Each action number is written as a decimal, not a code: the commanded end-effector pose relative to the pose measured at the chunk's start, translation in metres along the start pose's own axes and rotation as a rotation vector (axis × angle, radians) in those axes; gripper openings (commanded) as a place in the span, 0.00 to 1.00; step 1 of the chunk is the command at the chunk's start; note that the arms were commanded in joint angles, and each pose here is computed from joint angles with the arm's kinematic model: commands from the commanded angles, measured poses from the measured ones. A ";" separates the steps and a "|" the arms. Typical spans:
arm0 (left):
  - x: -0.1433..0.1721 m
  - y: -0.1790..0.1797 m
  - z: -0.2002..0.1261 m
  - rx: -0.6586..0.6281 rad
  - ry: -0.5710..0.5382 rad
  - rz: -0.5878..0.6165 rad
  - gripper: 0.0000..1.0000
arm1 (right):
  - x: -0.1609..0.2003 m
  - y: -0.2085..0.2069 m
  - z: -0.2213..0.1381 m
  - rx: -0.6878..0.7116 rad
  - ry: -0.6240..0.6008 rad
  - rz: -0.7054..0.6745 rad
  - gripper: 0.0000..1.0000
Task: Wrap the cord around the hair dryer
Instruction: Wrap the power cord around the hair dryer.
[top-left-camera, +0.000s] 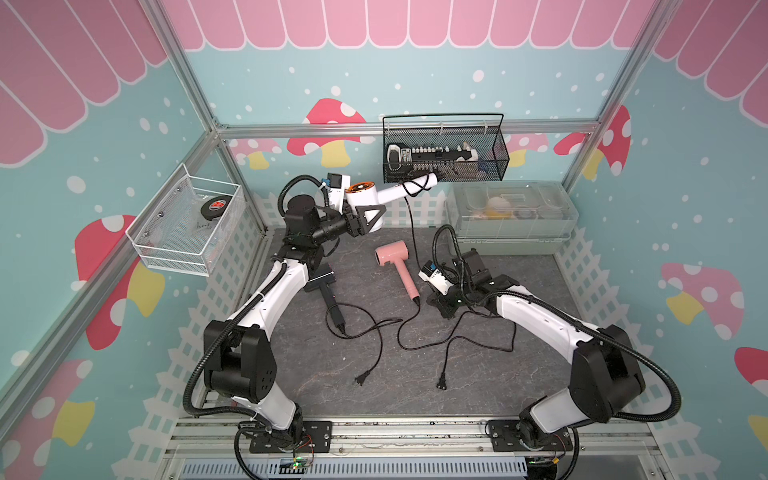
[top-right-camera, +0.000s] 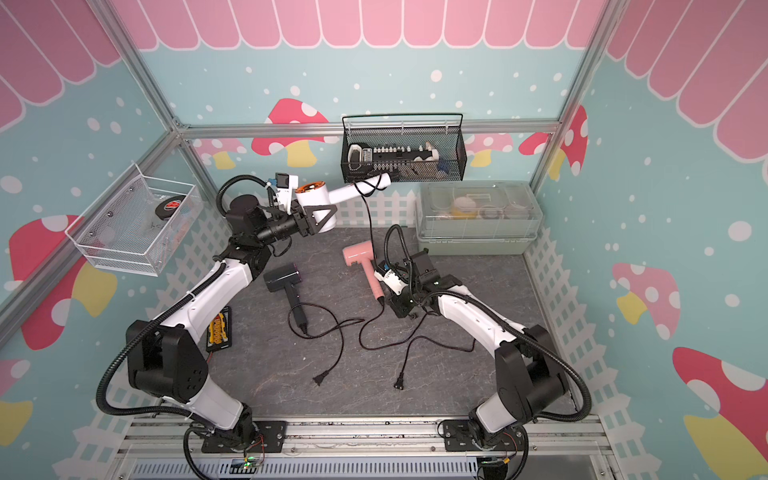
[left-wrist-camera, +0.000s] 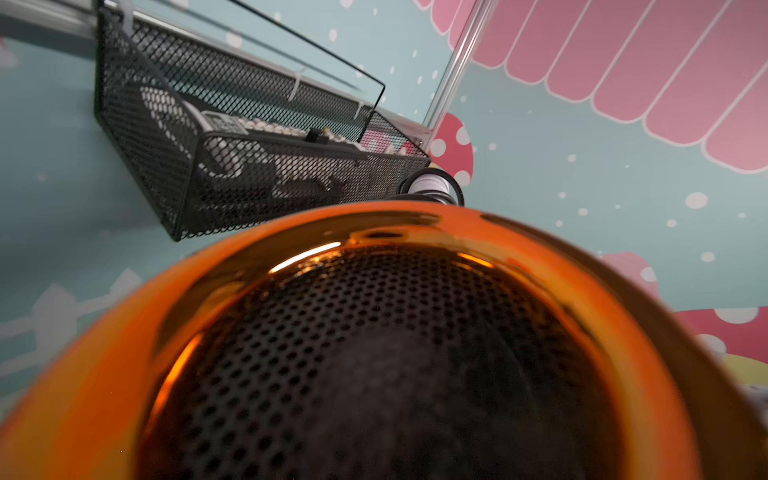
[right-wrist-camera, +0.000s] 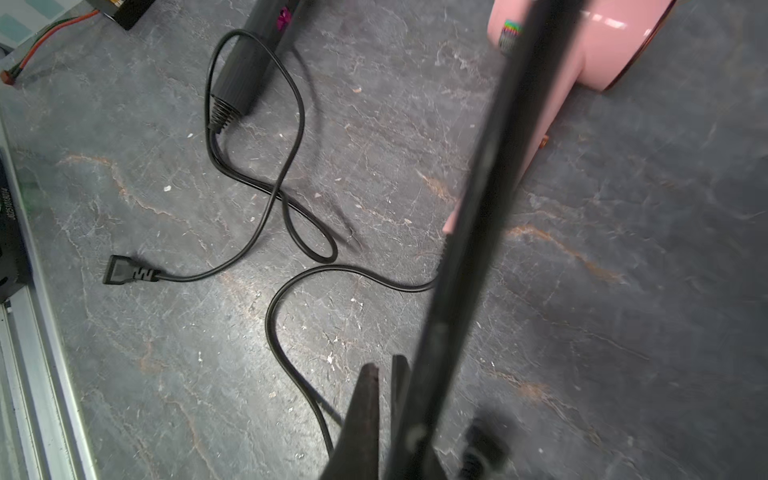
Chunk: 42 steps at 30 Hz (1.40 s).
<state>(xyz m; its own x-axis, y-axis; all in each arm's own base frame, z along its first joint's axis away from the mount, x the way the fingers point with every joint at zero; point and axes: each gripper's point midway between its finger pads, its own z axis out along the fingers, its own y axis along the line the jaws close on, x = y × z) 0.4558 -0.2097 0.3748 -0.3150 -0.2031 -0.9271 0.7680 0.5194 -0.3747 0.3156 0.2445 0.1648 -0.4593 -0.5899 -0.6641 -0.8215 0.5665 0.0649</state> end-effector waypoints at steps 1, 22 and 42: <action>0.019 0.001 0.011 -0.053 0.089 0.087 0.00 | -0.010 0.004 -0.044 0.084 0.052 -0.098 0.00; 0.197 -0.104 0.055 0.203 0.550 0.082 0.00 | -0.145 -0.064 -0.184 0.508 -0.008 -0.420 0.00; 0.233 -0.164 0.047 0.372 0.611 0.132 0.00 | -0.134 -0.103 -0.146 0.378 0.050 -0.495 0.00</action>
<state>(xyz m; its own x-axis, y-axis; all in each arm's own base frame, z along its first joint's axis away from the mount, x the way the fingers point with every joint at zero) 0.3066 -0.3801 0.2044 -0.4501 0.3842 -0.8061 0.8895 0.2723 -0.3670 0.4053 0.1806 0.3561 -0.1521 -0.8409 -0.5193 -0.7741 0.4281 -0.4664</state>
